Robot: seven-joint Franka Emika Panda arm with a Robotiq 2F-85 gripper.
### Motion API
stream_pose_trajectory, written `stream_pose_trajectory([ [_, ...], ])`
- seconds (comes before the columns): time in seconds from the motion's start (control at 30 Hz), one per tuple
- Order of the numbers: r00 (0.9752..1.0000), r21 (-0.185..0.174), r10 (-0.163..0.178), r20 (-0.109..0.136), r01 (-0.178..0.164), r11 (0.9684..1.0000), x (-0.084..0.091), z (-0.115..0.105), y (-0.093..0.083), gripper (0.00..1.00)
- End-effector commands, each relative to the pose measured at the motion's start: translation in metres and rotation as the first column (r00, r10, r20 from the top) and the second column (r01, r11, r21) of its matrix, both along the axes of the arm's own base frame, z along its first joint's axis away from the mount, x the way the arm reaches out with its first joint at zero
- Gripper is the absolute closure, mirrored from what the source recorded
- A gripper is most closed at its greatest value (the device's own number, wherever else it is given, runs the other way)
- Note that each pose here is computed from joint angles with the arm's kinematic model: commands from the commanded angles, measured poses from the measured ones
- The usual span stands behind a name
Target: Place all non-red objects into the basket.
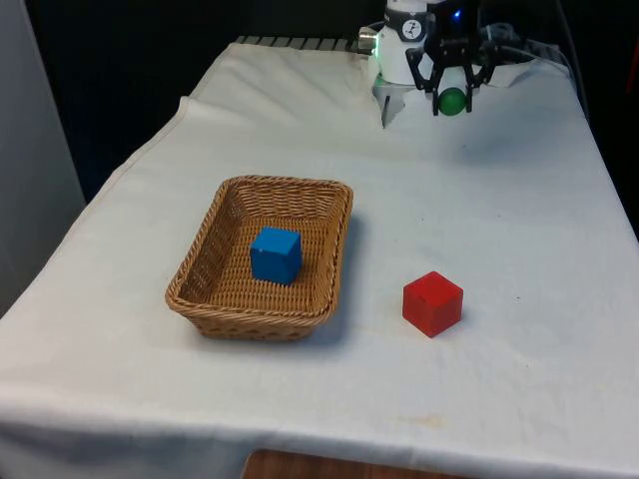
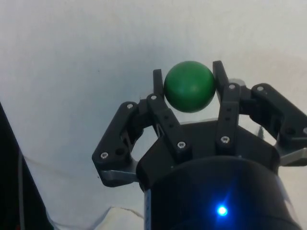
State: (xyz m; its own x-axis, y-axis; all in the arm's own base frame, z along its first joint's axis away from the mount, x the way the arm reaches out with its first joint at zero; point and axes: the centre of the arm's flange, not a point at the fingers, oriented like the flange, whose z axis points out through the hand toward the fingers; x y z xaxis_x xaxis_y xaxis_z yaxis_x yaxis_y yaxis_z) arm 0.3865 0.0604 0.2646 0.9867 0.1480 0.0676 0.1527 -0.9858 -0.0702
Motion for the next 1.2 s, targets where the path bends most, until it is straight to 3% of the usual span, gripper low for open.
stream_pose_trajectory([
  [0.0,1.0,0.004,-0.001,0.0,0.001,1.0,0.001,0.002,-0.002,1.0],
  [0.37,0.9999,0.001,-0.003,0.017,0.003,1.0,0.014,0.003,-0.01,1.0],
  [0.5,0.9996,0.005,-0.005,0.026,0.005,1.0,0.026,0.002,-0.015,1.0],
  [0.63,0.9997,-0.005,-0.005,0.023,0.005,1.0,0.031,0.001,-0.018,1.0],
  [1.17,0.9984,-0.004,-0.018,0.054,0.018,0.9998,0.05,0.006,-0.045,1.0],
])
